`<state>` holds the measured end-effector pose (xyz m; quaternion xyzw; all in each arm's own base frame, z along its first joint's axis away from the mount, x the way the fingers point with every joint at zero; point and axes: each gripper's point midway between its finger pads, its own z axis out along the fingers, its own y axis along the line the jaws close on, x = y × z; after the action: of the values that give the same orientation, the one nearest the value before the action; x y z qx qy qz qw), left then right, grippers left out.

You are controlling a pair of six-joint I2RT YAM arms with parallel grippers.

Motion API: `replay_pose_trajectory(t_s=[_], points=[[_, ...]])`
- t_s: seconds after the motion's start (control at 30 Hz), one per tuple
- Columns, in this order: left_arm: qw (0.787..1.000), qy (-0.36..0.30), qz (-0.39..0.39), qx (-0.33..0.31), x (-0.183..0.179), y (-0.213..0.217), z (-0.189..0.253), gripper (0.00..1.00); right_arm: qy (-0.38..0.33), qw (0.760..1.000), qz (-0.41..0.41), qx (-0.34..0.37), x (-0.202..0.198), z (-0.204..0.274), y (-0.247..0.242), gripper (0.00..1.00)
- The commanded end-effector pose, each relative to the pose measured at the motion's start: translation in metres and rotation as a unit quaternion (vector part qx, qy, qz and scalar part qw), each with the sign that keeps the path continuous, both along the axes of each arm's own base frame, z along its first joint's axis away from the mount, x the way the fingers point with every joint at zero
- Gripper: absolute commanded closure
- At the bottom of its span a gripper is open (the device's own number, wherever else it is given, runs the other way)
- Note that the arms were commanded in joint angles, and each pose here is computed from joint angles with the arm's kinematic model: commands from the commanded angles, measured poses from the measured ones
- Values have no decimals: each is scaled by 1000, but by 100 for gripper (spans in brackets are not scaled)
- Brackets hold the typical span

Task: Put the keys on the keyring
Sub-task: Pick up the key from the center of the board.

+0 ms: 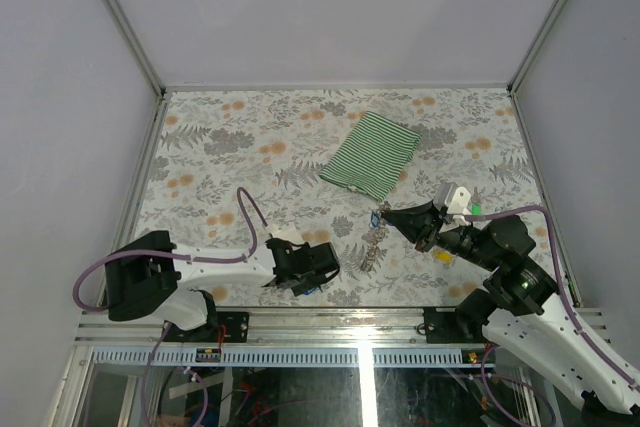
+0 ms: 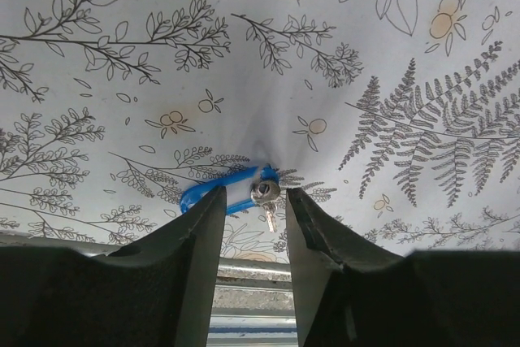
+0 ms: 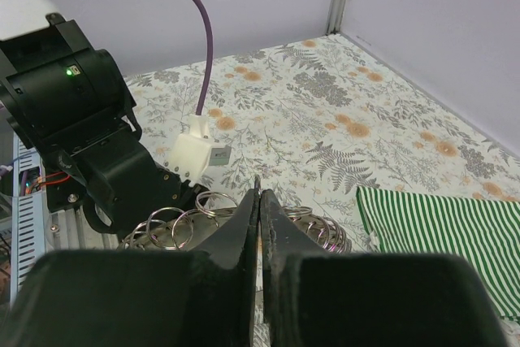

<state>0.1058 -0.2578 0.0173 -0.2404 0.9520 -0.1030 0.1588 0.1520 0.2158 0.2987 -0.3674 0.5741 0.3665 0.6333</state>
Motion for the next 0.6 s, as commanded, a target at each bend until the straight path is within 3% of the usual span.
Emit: replay_pose_trajectory(t_s=[0.0,0.57], points=[[1000,-16,7,3,10,-1,1,64,-38,999,8,35,-3,27,2,99],[999,-31,-24,25,21,-12,13,66,-39,999,3,29,0,23,2,99]])
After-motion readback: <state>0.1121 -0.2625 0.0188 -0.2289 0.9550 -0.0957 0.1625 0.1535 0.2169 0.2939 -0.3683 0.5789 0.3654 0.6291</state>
